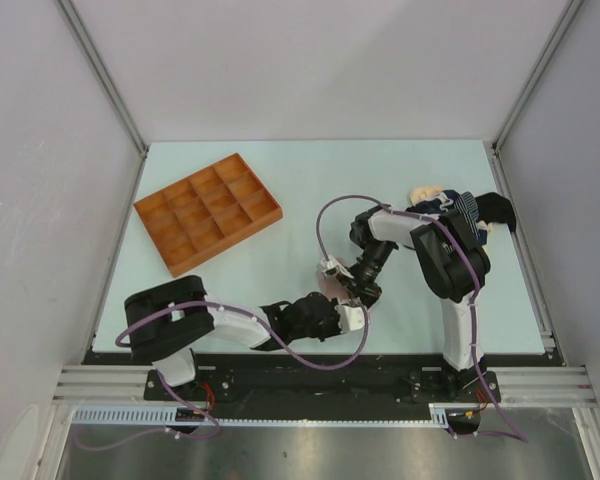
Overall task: Roll the underwear
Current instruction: Roll the underwear to the center of the board.
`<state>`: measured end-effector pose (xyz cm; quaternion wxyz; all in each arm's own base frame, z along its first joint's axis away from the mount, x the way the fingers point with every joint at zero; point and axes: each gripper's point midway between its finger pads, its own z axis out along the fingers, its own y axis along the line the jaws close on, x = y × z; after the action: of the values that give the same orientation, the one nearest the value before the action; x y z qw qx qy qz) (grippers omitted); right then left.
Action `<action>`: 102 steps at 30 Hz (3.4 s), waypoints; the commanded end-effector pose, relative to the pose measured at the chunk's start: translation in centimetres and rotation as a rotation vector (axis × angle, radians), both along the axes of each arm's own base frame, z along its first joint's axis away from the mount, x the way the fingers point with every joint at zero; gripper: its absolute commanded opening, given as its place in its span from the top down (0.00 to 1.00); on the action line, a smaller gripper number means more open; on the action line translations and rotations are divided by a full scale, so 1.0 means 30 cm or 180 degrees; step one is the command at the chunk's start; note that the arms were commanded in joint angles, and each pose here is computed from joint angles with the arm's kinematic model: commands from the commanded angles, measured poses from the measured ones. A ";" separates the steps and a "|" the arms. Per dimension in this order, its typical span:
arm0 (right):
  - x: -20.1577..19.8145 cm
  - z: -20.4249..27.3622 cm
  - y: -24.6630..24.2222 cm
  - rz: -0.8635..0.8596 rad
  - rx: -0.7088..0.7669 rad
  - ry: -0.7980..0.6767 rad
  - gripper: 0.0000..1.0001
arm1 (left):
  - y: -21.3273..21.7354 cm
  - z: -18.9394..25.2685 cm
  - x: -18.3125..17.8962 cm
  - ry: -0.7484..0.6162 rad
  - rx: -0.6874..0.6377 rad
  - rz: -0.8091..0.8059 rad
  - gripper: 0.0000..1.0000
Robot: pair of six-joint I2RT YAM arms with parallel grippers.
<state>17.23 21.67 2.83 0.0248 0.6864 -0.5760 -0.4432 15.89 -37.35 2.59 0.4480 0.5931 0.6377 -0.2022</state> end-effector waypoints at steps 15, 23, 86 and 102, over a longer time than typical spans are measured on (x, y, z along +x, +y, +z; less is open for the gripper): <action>0.260 0.318 -0.102 -0.0957 0.0911 -0.0885 0.61 | 0.065 -0.017 0.010 0.2466 -0.0216 0.0252 0.99; 0.099 0.317 -0.092 -0.0043 0.1638 -0.1703 0.51 | 0.057 -0.047 0.074 0.3483 -0.0214 0.0508 1.00; -0.091 0.028 0.014 0.0658 0.0287 -0.1046 0.89 | 0.356 0.292 -0.031 0.0908 -0.2035 0.0660 0.40; -0.075 -0.004 -0.003 0.0135 -0.0069 -0.0121 0.89 | 0.088 0.201 -0.086 -0.0031 -0.0781 -0.0255 0.34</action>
<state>16.47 22.74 2.64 -0.0254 0.7381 -0.5393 -0.4046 11.67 -32.05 6.98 0.4759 0.5228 0.6219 -0.3368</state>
